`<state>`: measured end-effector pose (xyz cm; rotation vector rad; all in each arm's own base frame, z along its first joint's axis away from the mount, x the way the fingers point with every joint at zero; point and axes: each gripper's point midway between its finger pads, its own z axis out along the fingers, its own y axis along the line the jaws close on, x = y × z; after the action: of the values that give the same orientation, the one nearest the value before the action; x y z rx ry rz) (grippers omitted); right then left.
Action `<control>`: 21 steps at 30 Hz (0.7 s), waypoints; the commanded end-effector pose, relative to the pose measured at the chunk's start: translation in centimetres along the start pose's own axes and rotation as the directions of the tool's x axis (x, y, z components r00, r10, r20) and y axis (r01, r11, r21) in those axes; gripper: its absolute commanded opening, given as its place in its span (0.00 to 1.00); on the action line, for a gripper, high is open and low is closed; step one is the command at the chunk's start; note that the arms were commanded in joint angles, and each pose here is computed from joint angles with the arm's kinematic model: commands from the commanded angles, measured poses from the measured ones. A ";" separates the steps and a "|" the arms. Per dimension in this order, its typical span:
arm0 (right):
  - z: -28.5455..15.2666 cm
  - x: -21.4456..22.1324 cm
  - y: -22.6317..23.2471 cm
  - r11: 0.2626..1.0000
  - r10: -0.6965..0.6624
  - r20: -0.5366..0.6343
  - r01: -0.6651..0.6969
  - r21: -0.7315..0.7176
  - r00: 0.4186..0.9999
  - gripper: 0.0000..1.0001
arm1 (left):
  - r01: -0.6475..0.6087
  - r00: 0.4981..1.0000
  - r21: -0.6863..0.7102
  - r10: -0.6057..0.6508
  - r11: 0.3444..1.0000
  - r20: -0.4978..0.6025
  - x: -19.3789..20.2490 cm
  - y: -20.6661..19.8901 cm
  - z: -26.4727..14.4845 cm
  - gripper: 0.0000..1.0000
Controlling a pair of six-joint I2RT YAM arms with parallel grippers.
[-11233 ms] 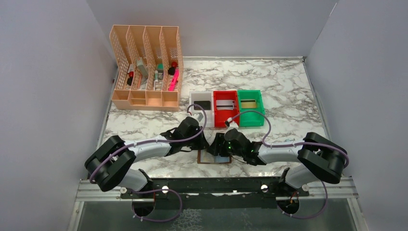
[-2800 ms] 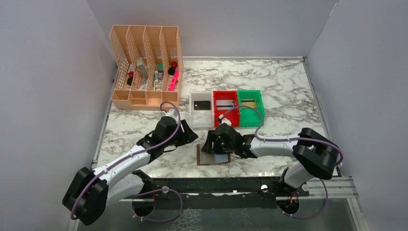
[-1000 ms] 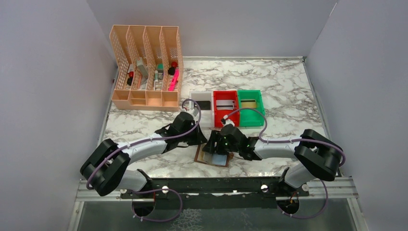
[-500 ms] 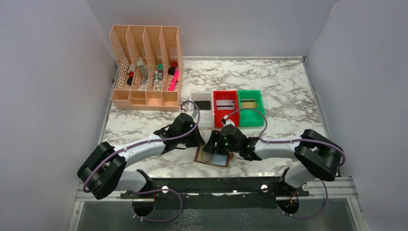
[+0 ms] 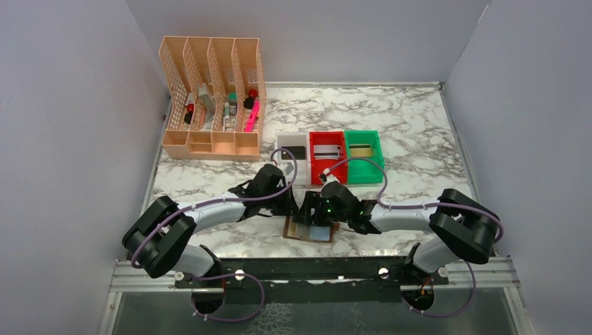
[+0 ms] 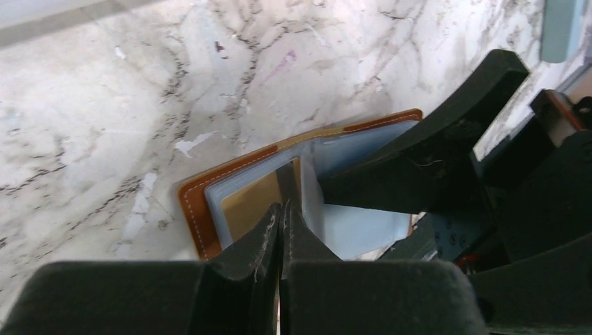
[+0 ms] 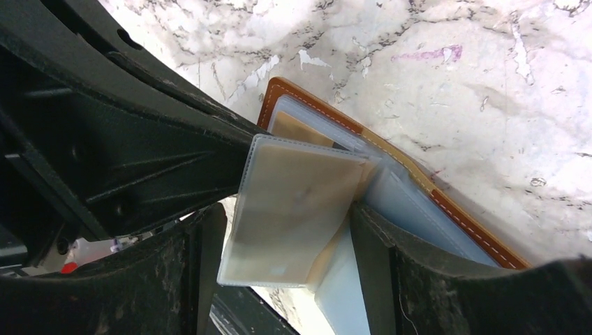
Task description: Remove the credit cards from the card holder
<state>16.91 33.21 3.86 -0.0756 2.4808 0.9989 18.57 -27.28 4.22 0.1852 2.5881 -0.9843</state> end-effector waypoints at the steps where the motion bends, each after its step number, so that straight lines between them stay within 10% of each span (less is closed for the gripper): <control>1: -0.7 2.0 -2.5 0.997 -0.020 -0.062 0.025 0.072 0.998 0.73 | -0.043 0.999 0.171 0.048 0.984 -0.026 0.2 -3.7 -0.8 0.03; 21: -5.3 -1.0 -1.6 0.994 -0.055 0.062 0.049 0.094 0.997 0.85 | -0.045 0.988 0.325 0.089 0.945 -0.122 2.6 -7.2 1.0 0.03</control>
<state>14.96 30.10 6.12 -0.1521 2.4798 0.9570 15.99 -31.46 5.80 0.3551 2.5352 -1.2984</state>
